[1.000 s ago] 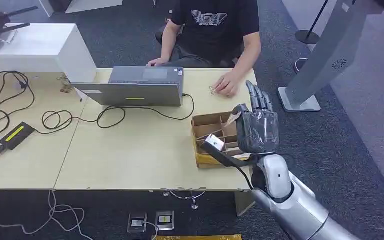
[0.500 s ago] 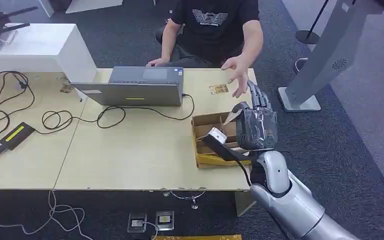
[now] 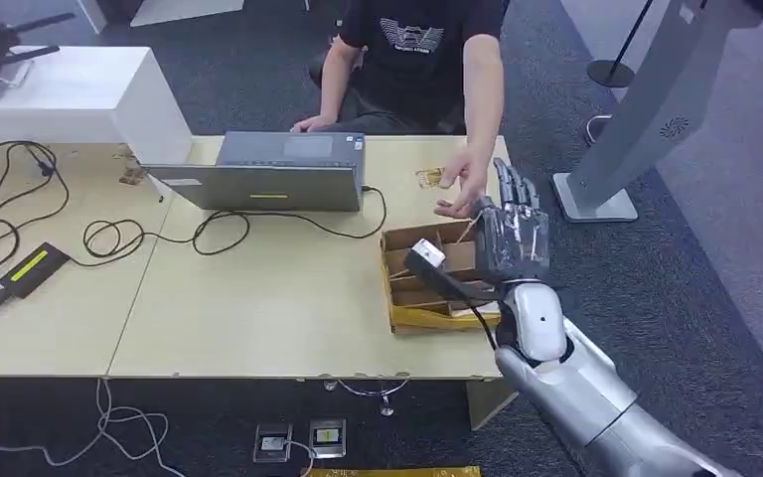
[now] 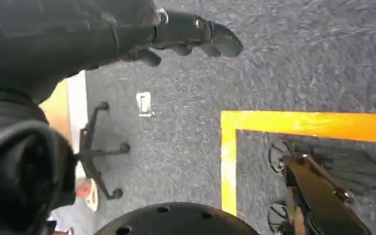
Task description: Pass the card to the sensor for recognition and then transmit it.
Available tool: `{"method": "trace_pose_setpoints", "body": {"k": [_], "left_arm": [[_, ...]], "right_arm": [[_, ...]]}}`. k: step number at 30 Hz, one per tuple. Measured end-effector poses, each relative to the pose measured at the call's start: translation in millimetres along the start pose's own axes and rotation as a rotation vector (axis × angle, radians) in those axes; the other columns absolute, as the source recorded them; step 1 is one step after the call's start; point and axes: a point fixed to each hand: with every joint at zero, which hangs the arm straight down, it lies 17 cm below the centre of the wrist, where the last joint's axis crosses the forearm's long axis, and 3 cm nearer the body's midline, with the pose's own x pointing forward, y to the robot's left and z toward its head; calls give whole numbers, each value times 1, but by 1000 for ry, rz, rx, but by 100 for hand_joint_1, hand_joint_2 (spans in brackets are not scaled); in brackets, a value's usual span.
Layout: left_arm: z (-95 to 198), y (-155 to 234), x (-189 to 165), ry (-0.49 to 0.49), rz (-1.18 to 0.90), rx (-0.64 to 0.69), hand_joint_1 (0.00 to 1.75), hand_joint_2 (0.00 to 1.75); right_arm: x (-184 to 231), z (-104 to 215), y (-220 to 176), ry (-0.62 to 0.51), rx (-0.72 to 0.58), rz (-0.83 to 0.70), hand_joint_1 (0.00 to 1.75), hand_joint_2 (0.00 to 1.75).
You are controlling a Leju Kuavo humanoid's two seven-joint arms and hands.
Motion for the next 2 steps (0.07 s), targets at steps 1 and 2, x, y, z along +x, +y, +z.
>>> {"method": "trace_pose_setpoints", "body": {"k": [1,2], "left_arm": [[0,0,1,-6,-6,-3,0,0],[0,0,1,-11,-10,-6,0,0]], "right_arm": [[-3,-1,1,6,6,16,175,175],[-6,-3,2,13,11,33,175,175]]}}
